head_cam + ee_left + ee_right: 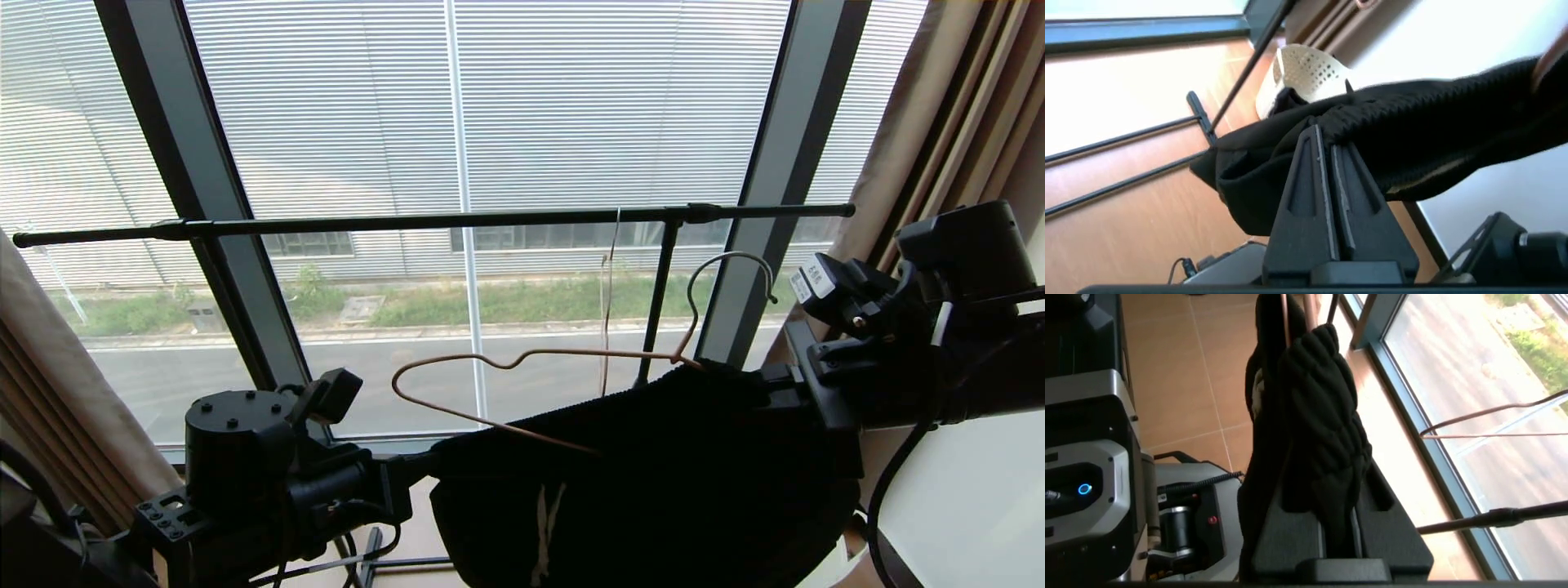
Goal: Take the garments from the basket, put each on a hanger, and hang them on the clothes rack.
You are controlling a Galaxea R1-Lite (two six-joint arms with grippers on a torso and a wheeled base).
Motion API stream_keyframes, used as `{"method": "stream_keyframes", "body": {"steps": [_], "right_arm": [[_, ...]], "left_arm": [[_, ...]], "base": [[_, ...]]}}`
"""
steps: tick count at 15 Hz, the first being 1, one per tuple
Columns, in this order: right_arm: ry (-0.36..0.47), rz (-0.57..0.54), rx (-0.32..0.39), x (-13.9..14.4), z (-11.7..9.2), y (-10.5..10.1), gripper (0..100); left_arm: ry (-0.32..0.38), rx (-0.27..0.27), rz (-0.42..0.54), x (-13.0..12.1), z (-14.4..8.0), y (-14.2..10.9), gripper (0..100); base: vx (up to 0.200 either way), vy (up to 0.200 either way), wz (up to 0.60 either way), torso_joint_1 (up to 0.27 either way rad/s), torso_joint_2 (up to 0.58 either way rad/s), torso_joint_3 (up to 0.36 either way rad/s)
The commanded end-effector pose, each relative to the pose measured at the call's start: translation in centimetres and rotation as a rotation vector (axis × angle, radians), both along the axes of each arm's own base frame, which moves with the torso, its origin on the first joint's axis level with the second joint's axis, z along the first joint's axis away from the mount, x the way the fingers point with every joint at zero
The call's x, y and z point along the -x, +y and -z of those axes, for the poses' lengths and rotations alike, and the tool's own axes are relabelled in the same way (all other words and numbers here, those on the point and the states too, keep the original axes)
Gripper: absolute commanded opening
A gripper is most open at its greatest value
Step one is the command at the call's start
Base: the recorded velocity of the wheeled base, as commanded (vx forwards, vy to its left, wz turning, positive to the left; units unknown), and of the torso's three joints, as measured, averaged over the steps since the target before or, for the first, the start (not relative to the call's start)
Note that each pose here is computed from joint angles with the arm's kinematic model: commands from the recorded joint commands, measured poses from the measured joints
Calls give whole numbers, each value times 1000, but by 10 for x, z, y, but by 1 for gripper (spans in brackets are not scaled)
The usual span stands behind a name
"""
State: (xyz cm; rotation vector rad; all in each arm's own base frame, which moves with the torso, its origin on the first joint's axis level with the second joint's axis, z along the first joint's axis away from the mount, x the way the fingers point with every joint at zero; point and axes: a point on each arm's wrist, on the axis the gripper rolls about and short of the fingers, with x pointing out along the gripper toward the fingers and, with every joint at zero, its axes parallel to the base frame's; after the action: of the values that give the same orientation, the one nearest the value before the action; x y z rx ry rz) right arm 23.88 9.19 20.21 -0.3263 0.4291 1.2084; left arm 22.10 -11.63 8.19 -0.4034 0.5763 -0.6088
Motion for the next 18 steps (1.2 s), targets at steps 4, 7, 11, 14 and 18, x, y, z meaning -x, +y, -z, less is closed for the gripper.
{"method": "stream_keyframes", "body": {"steps": [4,7,11,14,18], "right_arm": [[-17,33,70,-6,11,-4,0],[-11,48,101,-8,16,-3,0],[-20,76,188,-13,26,3,0],[-15,93,254,-13,34,11,0],[-19,85,297,-13,41,14,0]], "left_arm": [[-29,14,-71,-4,-8,17,0],[-32,15,-100,-7,-9,24,0],[-35,16,-101,-8,-10,24,0],[-38,17,-101,-9,-10,23,0],[-37,16,-103,-10,-10,24,0]], "base": [[0,0,0,0,0,0],[0,0,0,0,0,0],[0,0,0,0,0,0],[0,0,0,0,0,0],[0,0,0,0,0,0]]}}
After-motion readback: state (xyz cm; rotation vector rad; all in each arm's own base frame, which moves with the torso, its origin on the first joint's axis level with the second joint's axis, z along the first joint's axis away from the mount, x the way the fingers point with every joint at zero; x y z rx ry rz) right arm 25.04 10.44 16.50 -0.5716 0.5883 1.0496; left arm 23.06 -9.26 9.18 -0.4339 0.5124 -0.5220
